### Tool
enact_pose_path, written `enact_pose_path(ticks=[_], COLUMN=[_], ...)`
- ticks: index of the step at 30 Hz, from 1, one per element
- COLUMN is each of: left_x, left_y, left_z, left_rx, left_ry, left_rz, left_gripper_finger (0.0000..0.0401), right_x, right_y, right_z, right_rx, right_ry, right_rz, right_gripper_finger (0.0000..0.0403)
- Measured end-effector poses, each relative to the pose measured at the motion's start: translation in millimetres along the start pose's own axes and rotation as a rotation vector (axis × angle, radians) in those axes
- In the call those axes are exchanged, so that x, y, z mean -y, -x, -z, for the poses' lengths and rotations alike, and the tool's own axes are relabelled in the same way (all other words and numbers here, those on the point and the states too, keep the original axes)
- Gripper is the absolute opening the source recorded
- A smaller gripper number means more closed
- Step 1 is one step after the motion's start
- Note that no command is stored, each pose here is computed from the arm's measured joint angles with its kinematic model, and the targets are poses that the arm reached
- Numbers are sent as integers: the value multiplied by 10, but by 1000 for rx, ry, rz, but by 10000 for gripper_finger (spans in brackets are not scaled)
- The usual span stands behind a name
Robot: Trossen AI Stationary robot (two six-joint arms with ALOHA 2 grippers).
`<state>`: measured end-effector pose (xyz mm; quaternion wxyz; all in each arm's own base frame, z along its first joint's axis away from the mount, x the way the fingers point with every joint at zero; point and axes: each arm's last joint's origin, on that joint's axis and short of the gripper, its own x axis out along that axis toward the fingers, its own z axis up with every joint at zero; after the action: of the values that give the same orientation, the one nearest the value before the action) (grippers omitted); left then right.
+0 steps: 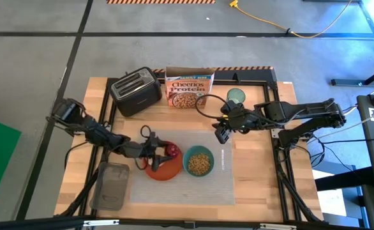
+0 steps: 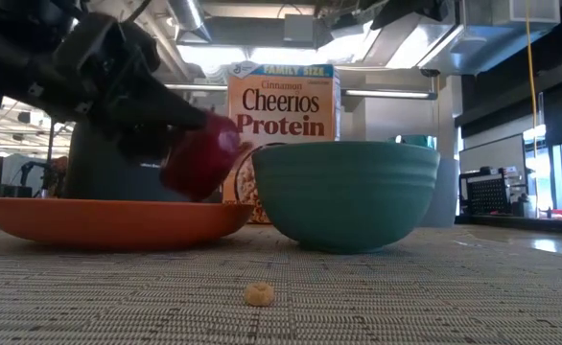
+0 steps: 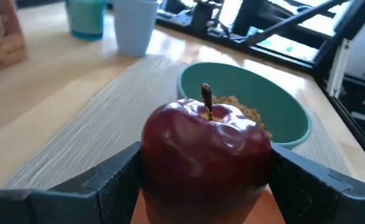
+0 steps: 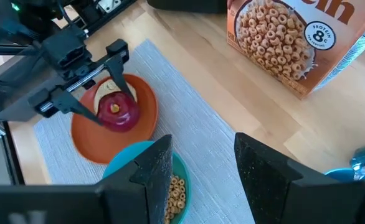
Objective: Arrange a breakfast setting
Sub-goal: Put the red apple on the orange plate
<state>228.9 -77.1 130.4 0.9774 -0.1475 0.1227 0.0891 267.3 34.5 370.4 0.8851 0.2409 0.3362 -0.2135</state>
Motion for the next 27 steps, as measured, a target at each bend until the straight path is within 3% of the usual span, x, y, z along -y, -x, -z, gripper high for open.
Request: enact_pose_path(ticks=[4, 14, 27], left_x=[36, 70, 54], left_y=[-73, -192, -191], left_z=[33, 140, 165], left_rx=[-1, -54, -75], left_ry=[-68, -114, -135], left_rz=[28, 45, 25], left_gripper_finger=[298, 300, 353], right_x=[-8, -14, -11], right_y=[0, 0, 1], right_z=[-9, -16, -19], right_rx=[9, 17, 26], right_ry=[-9, -39, -40], right_rz=[-8, -14, -3], right_gripper_finger=[166, 166, 166])
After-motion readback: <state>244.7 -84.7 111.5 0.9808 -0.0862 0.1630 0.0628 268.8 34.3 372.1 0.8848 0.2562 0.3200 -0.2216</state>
